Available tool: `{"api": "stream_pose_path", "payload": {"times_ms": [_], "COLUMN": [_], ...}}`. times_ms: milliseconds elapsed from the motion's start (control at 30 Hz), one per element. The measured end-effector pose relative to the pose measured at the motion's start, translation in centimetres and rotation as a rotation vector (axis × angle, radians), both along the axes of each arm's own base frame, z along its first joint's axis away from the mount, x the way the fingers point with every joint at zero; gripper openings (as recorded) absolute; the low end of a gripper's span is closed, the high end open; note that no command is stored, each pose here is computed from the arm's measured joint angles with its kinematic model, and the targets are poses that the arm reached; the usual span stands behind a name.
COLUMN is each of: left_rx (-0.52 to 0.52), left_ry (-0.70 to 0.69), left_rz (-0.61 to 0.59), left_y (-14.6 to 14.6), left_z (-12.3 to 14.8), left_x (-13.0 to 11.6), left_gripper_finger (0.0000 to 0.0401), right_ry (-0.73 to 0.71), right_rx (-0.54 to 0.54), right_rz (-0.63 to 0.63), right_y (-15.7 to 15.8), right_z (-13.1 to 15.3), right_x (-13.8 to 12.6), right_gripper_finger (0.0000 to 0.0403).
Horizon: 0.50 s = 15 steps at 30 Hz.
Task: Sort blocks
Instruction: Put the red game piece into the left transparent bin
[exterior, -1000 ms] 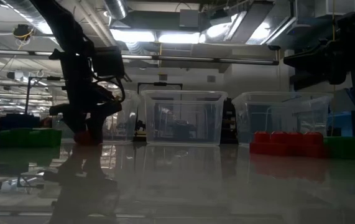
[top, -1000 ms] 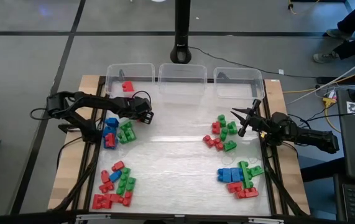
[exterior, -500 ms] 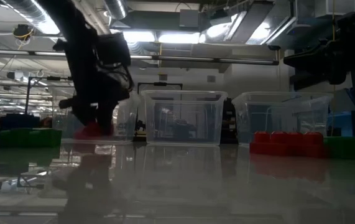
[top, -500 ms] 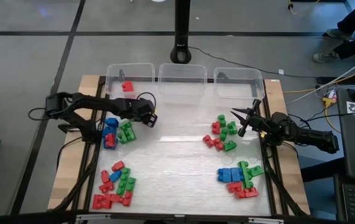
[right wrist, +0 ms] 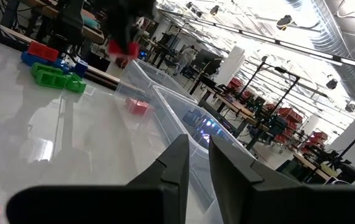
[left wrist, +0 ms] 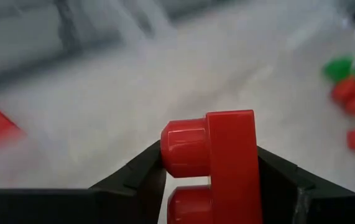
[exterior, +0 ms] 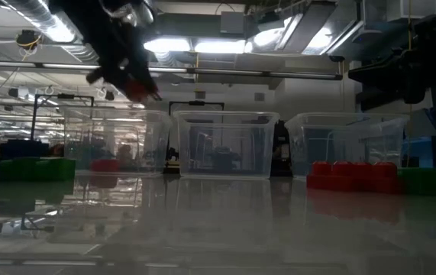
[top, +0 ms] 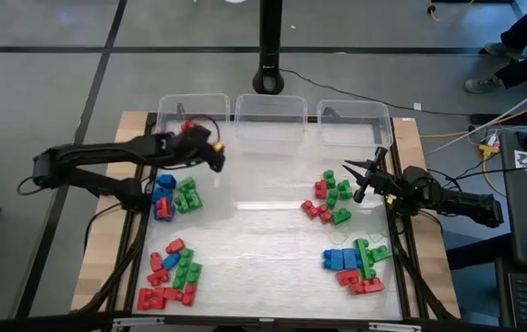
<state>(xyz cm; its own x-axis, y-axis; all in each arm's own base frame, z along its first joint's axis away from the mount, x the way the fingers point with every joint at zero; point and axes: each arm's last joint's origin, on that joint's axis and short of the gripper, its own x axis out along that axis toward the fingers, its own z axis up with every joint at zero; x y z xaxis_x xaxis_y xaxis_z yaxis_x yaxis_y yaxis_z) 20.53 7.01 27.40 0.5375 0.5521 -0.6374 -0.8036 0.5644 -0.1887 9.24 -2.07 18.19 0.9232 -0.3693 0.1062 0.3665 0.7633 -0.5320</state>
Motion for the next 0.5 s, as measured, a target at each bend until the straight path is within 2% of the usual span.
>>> {"api": "stream_pose_path", "payload": {"times_ms": [233, 400, 500], "left_rx": [0.244, 0.342, 0.360], "left_ry": [0.010, 0.117, 0.154], "left_rz": [0.082, 0.102, 0.155], "left_y": [2.0, 3.9, 4.8], "left_z": [2.7, 2.8, 2.7], "left_x": [-2.6, -3.3, -3.8], "left_gripper_finger": [0.0178, 0.0178, 0.0178], "right_ry": [0.000, 0.000, -0.001], "right_rx": [0.002, 0.002, 0.002], "right_rz": [-0.016, -0.016, -0.016], "right_y": [0.0, 0.0, 0.0], "right_z": [0.0, 0.0, 0.0], "right_x": [0.0, 0.0, 0.0], "right_gripper_finger": [0.0065, 0.0065, 0.0065]}}
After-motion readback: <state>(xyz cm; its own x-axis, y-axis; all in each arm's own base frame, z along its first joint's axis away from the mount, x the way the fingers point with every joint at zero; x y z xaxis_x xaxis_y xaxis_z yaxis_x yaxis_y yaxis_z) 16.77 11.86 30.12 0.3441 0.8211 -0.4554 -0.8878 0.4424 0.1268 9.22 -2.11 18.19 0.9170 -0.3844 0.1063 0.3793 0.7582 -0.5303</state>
